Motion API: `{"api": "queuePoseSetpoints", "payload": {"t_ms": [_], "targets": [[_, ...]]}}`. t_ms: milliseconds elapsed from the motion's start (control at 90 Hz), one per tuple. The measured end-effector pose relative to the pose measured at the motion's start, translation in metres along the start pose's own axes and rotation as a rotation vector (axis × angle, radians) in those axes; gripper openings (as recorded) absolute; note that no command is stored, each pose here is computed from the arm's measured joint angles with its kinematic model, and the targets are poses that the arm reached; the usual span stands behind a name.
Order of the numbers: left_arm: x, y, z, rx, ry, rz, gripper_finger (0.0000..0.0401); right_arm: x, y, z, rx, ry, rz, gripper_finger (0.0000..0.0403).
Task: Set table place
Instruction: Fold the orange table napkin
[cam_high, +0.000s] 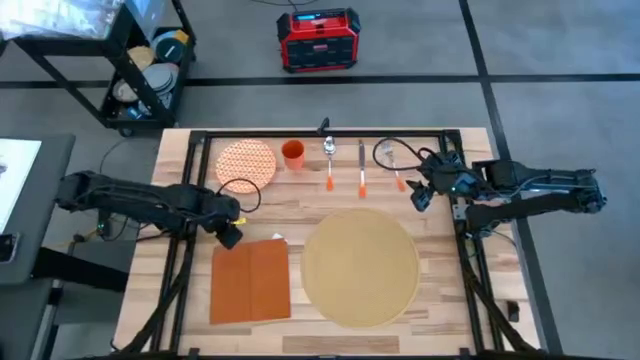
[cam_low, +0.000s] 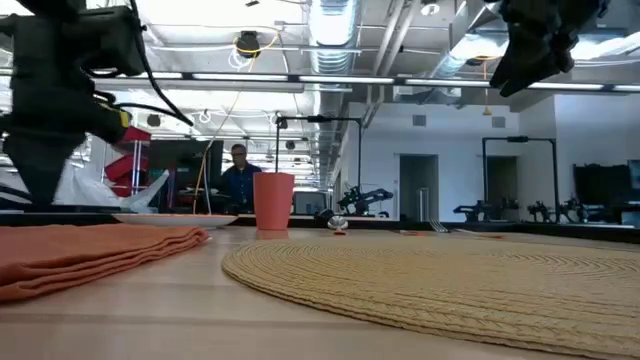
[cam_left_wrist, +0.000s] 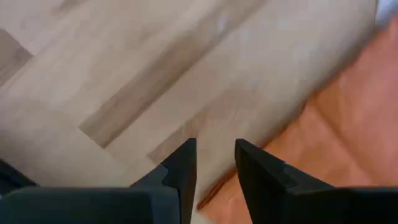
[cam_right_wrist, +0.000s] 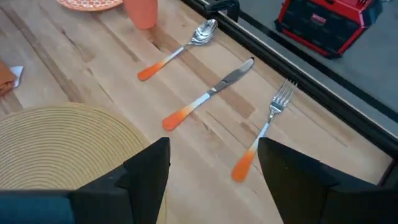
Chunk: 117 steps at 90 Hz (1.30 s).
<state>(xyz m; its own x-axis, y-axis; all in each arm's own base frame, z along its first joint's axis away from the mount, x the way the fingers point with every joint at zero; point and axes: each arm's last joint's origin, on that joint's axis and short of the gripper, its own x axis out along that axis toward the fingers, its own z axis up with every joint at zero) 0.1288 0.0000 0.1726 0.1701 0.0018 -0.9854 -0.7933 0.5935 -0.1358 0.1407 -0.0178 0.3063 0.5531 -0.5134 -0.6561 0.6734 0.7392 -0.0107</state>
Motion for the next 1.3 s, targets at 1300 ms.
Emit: {"api": "queuePoseSetpoints", "payload": {"t_ms": [1300], "targets": [[0.026, -0.002, -0.045, 0.286, 0.056, -0.046, 0.0095, 0.0, -0.001, 0.001, -0.008, -0.005, -0.002, 0.0233]]}}
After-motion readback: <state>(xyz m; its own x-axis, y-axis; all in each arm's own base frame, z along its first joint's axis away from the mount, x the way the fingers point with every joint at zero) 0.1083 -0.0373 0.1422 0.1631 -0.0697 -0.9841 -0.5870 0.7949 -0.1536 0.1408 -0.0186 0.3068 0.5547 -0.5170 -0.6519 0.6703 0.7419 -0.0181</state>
